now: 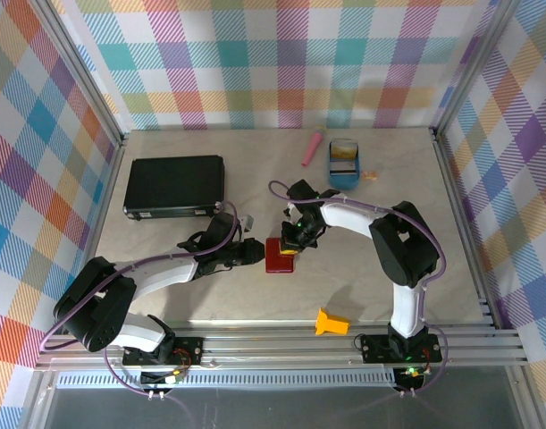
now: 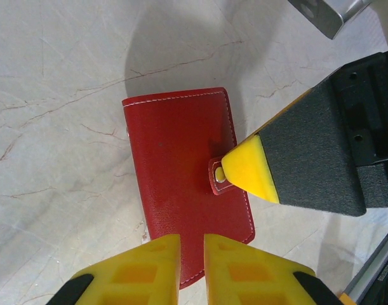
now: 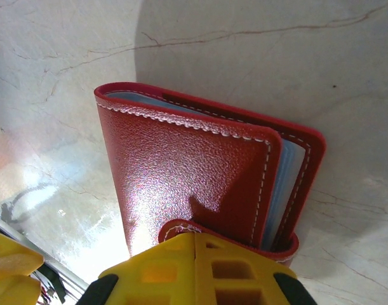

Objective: Put the credit cards into the card holder

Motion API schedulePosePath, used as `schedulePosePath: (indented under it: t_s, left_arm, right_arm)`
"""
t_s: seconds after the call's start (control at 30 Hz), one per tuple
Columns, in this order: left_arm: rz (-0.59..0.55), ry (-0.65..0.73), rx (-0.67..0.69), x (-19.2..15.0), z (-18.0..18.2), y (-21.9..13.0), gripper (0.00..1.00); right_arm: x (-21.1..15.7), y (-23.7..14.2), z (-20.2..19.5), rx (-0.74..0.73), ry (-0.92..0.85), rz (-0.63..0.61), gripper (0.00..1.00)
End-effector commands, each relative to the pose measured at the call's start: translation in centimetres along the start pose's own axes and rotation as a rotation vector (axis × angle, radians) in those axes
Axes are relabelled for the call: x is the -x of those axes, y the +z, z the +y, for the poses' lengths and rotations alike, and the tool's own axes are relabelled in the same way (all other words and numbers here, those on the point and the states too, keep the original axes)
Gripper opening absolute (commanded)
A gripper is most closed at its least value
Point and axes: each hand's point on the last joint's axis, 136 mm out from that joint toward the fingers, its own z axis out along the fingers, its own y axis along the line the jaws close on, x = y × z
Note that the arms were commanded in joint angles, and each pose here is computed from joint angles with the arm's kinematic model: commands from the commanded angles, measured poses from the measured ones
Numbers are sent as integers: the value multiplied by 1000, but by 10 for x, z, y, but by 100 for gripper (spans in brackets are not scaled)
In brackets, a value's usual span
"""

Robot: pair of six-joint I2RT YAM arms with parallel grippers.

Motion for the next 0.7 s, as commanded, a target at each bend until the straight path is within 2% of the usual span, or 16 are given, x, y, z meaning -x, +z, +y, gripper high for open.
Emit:
schedulePosePath:
  t_s: [0.0,0.23,0.67]
  left_arm:
    - [-10,7,-16,5,-4,2,18]
    - [-10,7,-17,5,-4,2,18]
    - [-17,7,-12,4,-2,-2,18]
  right_arm:
    - [2,-15,17,31,-56,-42,0]
    - [3,-16,22,44,-74,-40,0]
    - [0,12,13,45,-42,26,0]
